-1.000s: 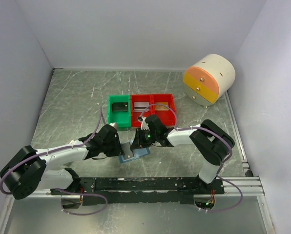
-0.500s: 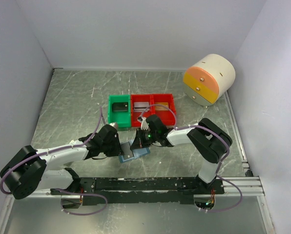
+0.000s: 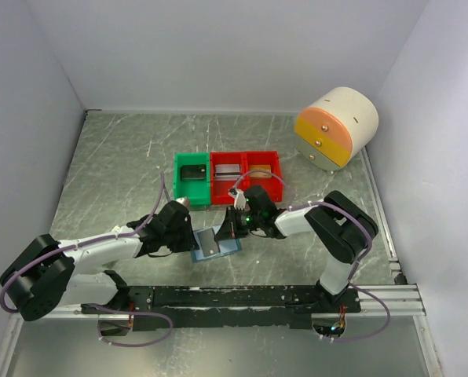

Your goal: Take the credit cards out of the card holder

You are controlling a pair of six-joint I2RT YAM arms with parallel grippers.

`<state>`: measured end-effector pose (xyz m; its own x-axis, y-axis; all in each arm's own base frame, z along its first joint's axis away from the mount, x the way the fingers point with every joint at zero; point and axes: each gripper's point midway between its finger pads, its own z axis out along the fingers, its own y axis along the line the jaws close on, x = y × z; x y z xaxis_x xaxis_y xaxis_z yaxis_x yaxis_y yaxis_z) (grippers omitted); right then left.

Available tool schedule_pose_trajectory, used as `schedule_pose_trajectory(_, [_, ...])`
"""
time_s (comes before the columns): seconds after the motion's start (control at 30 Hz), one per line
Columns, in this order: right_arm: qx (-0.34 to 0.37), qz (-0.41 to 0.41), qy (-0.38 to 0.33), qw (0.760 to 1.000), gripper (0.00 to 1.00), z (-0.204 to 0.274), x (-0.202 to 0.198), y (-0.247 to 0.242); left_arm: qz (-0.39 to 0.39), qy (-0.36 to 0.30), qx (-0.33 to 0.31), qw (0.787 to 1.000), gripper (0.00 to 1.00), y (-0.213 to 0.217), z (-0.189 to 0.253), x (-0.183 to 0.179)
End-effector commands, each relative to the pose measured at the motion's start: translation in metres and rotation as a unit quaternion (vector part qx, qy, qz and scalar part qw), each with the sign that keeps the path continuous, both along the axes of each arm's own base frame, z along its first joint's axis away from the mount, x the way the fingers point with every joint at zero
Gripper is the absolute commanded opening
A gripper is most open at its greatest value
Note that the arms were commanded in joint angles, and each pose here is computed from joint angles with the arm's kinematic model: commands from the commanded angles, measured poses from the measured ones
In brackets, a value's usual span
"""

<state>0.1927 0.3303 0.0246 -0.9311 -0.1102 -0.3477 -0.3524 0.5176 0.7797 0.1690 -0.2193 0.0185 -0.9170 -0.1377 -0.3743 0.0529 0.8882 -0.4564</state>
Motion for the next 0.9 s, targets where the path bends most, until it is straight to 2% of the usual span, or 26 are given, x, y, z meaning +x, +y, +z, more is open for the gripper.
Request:
schedule_pose_trajectory(0.0, [0.007, 0.010, 0.008, 1.000, 0.08, -0.005, -0.003, 0.001, 0.007, 0.002, 0.042, 0.999, 0.25, 0.014, -0.007, -0.002])
schedule_pose_trajectory(0.1, [0.014, 0.007, 0.008, 1.000, 0.11, -0.003, -0.002, 0.002, 0.005, -0.004, 0.031, 0.999, 0.26, 0.011, -0.002, -0.001])
schedule_pose_trajectory(0.3, [0.022, -0.003, 0.003, 1.000, 0.00, 0.001, 0.001, 0.000, 0.005, -0.001, 0.039, 0.999, 0.26, 0.013, -0.003, -0.002])
schedule_pose_trajectory(0.47, [0.040, -0.013, 0.004, 0.999, 0.00, 0.006, 0.003, -0.008, 0.005, -0.001, 0.039, 0.999, 0.26, 0.013, -0.004, -0.002])
schedule_pose_trajectory(0.7, [0.028, -0.017, 0.015, 0.999, 0.00, -0.002, 0.003, -0.014, 0.004, -0.004, 0.038, 0.999, 0.26, 0.012, -0.001, -0.001])
schedule_pose_trajectory(0.87, [0.026, -0.019, 0.022, 0.999, 0.00, -0.005, 0.005, -0.012, -0.005, -0.031, 0.005, 0.999, 0.34, -0.004, 0.026, 0.005])
